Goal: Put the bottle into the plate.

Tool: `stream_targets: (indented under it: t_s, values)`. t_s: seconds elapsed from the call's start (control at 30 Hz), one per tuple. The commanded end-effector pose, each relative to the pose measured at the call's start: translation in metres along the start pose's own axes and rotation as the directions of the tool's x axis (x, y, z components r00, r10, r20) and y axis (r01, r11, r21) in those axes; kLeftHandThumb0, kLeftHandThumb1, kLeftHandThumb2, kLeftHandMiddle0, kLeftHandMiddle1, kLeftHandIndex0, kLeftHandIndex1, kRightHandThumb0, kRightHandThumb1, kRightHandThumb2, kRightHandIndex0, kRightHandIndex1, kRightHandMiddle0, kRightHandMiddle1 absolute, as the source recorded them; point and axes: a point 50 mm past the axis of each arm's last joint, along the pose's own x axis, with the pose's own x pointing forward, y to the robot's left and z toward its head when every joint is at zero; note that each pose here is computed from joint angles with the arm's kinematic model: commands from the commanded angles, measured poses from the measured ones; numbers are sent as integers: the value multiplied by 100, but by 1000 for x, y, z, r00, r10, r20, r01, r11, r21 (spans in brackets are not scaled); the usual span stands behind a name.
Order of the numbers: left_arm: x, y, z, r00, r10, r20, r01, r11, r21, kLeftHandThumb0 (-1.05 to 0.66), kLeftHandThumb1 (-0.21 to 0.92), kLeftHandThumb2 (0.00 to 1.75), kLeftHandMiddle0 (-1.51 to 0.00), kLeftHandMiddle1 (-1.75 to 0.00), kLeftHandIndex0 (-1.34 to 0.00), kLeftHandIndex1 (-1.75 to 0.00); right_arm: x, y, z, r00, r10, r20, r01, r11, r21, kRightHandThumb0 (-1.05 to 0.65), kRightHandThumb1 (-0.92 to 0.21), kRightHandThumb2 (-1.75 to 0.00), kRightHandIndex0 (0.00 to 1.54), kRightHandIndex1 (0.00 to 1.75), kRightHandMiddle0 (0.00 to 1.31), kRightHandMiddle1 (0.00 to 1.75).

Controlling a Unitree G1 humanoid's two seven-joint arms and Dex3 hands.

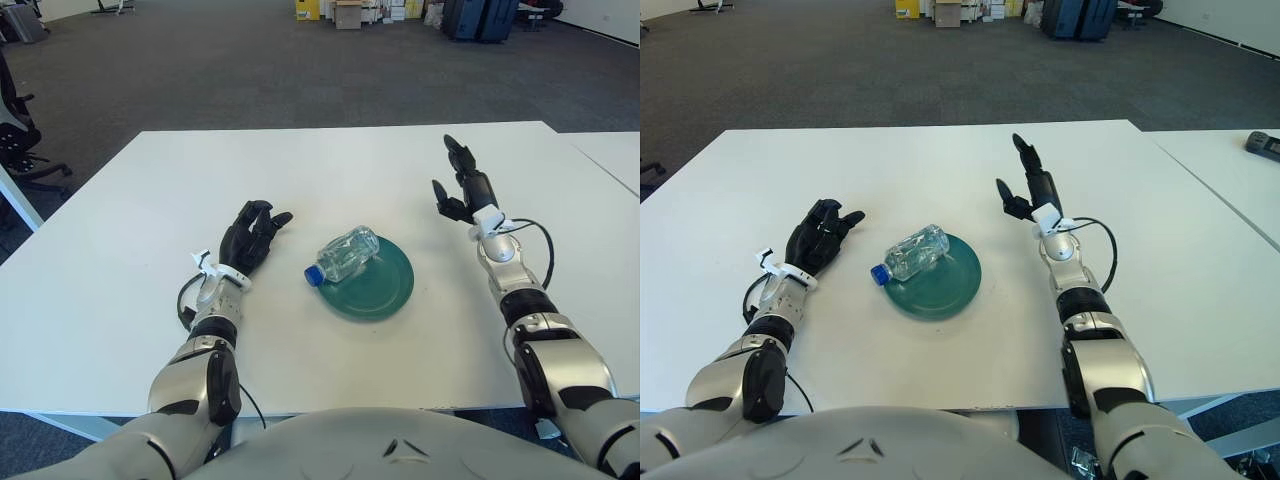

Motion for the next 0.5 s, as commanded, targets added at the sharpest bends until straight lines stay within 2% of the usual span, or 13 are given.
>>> stream_targets:
  t_s: [0.0, 0.2, 0.47]
  values:
    - [-5, 5, -2, 1000, 24, -19, -24, 1000, 3, -36, 92, 52, -53, -135, -20, -175, -8, 11, -25, 987, -36, -157, 76, 963, 257, -74, -92, -82, 44, 5, 2, 74]
    - [-6, 7, 0, 1000, 25, -13, -25, 1000, 11, -36, 92, 52, -53, -134, -20, -175, -14, 16, -33, 981, -13, -193, 75, 944, 320, -69, -92, -84, 47, 5, 4, 79]
    - [-8, 8, 0, 999, 32, -14, -32, 999, 19, -36, 92, 52, -53, -132, -20, -175, -19, 18, -41, 971, 14, -238, 55, 959, 279, -67, -92, -87, 44, 2, 2, 78]
